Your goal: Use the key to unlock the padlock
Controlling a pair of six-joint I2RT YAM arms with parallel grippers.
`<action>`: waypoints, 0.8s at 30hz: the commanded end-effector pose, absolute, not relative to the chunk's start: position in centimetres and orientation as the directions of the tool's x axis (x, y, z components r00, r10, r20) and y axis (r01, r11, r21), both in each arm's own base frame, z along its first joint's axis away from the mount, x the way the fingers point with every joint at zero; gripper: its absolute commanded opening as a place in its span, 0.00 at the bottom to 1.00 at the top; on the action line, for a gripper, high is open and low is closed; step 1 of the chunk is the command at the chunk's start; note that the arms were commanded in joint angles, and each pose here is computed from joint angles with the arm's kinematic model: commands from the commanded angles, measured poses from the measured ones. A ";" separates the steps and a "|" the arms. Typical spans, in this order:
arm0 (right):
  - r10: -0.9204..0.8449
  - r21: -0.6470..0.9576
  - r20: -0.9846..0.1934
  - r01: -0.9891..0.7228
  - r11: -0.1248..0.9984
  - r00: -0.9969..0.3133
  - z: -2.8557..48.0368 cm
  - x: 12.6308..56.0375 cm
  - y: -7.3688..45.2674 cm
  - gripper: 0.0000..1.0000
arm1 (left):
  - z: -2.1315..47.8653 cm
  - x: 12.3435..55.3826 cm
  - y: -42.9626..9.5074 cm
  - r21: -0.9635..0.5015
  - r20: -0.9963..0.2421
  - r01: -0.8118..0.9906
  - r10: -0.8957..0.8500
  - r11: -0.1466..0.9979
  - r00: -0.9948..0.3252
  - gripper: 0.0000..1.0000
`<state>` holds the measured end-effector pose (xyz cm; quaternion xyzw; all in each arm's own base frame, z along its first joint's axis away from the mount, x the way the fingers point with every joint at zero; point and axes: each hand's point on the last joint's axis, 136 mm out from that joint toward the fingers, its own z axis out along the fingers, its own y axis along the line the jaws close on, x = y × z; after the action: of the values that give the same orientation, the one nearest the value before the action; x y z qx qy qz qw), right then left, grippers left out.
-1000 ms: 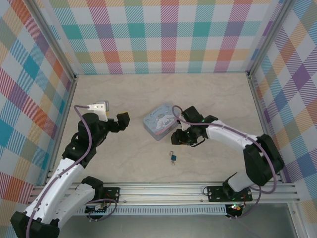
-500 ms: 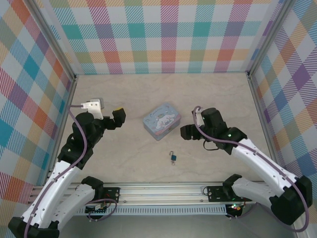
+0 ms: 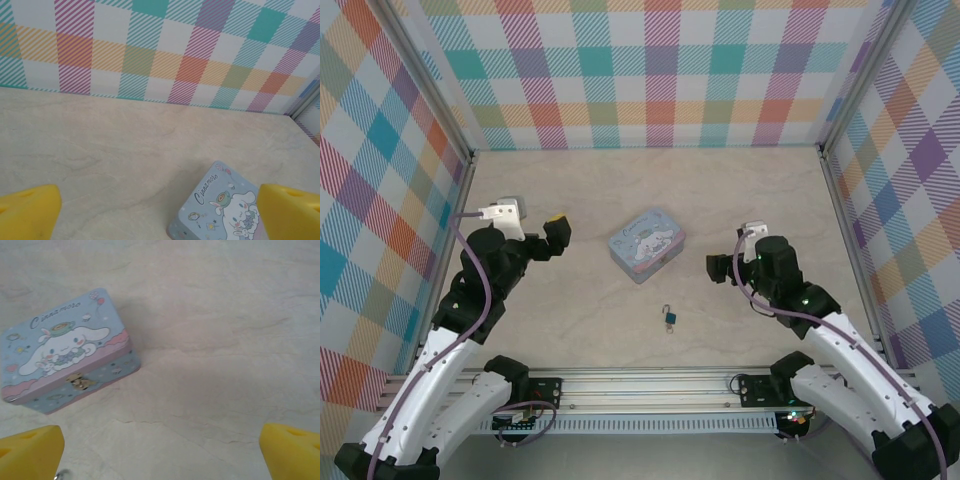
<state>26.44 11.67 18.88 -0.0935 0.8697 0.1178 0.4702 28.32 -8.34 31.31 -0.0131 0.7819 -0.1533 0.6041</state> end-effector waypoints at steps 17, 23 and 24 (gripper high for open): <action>0.109 0.143 -0.904 -0.052 0.988 -0.413 13.9 31.1 3.1 1.00 | 32.1 28.3 -7.2 -0.231 -0.948 0.111 -0.198 0.967 -0.249 1.00; 0.081 0.099 -0.924 -0.031 0.995 -0.373 12.4 32.2 1.7 1.00 | 31.0 28.7 -6.6 -0.217 -0.940 0.060 -0.191 0.974 -0.283 1.00; 0.081 0.102 -0.921 -0.034 0.994 -0.381 12.0 32.4 1.7 1.00 | 30.9 28.8 -6.6 -0.217 -0.939 0.059 -0.192 0.974 -0.285 1.00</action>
<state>30.60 1.81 9.58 0.0273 0.8631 0.0490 0.5020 28.76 -7.15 29.90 -0.0321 0.8001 -0.1142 0.5881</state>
